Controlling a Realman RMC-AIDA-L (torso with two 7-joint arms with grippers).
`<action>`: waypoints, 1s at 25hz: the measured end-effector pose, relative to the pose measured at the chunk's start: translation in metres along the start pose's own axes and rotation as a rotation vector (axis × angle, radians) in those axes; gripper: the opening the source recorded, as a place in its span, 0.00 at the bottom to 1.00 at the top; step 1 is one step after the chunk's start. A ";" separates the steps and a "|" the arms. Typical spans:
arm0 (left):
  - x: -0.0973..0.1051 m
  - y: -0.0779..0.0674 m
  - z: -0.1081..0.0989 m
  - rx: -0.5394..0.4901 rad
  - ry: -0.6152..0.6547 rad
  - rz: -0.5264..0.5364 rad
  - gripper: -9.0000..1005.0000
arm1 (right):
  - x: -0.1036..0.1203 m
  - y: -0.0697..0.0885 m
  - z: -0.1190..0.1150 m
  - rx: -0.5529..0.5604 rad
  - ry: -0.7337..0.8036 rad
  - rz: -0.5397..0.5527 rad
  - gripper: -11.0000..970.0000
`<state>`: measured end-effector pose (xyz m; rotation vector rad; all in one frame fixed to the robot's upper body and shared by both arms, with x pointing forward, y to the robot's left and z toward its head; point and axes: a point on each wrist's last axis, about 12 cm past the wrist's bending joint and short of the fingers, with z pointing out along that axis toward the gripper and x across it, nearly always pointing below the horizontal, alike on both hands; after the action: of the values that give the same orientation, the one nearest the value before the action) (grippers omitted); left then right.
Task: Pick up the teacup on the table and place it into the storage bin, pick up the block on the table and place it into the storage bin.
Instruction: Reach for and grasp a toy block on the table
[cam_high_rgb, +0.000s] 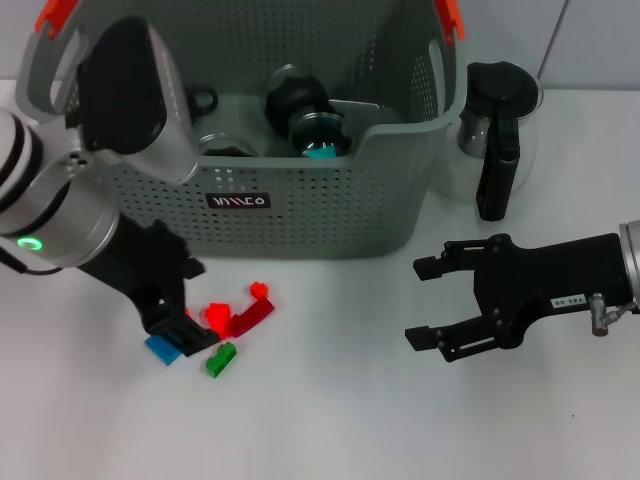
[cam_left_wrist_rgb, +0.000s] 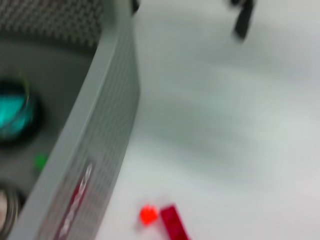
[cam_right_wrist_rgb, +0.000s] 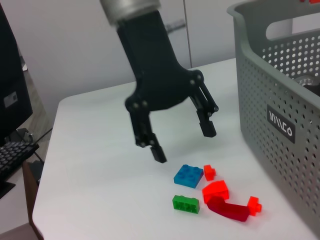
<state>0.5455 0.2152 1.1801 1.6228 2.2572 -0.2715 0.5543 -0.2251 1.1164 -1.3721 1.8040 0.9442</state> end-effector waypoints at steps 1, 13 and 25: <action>0.007 0.006 0.009 -0.018 0.025 -0.041 0.86 | 0.000 0.000 0.000 0.000 0.000 0.001 0.94; 0.021 0.019 0.047 0.010 0.133 -0.128 0.85 | -0.001 -0.001 0.001 0.001 0.008 0.000 0.94; 0.023 0.017 0.054 0.037 0.168 -0.233 0.85 | -0.003 -0.001 0.001 0.001 0.010 -0.005 0.94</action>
<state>0.5638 0.2220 1.1225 1.4477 2.5877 -0.2430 0.5566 -0.2225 1.1182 -1.3821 1.8078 0.9352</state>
